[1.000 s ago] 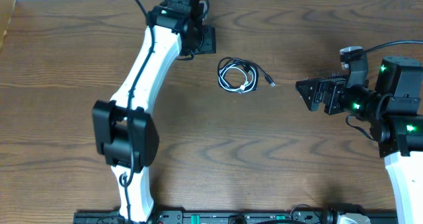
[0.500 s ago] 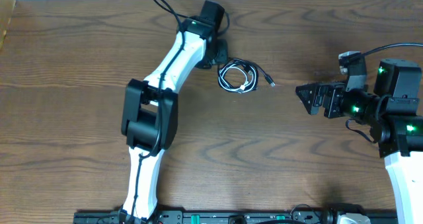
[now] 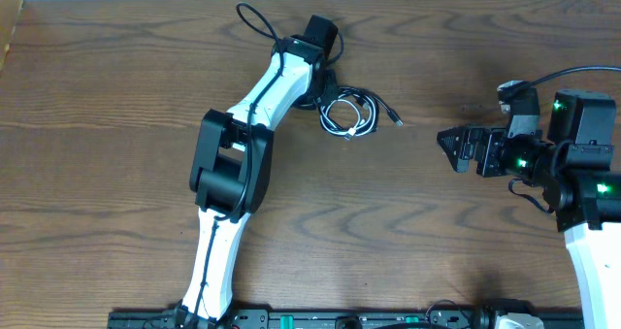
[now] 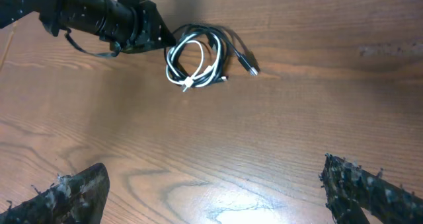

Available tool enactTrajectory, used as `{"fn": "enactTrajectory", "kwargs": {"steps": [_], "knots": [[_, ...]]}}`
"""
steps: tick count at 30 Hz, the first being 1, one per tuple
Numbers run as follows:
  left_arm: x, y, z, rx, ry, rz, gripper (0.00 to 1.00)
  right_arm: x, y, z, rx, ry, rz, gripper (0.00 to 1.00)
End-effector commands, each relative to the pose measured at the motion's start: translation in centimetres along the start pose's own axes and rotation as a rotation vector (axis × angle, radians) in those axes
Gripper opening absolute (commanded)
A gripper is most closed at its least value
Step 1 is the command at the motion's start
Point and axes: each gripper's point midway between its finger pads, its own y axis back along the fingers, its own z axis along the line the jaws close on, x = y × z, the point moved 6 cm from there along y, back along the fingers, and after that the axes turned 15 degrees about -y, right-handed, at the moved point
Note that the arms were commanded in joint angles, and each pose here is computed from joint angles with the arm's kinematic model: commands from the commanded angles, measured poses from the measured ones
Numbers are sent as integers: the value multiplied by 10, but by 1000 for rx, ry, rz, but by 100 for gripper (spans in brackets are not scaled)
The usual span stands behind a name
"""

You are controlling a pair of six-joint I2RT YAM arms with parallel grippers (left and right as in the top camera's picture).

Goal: Untangle cables

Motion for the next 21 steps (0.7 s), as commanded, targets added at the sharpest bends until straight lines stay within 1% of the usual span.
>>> {"fn": "enactTrajectory", "kwargs": {"steps": [1, 4, 5, 8, 9, 11, 15, 18, 21], "knots": [[8, -11, 1, -29, 22, 34, 8, -3, 4, 4, 0, 14, -16, 99], [15, -10, -2, -39, -1, 69, 7, -3, 3, 4, 0, 13, -14, 99], [19, -10, -3, -41, -33, 85, 7, -3, 3, 4, 0, 12, -13, 99], [24, 2, -4, -29, -62, 111, 7, -3, 3, 4, -2, 4, -14, 99], [24, 8, -8, 1, -77, 112, 7, -4, 3, 4, -2, 5, -16, 99], [22, 27, -20, 107, -141, 97, 7, -5, 2, 5, -5, 8, -21, 99], [20, 83, -44, 314, -248, 26, 7, -9, -2, 4, -7, -40, -24, 95], [24, 123, -56, 432, -309, -15, 7, -11, -9, 2, -6, -106, -11, 92], [32, 150, -63, 517, -408, -44, 7, -11, -20, 4, -10, -171, 12, 90]]}}
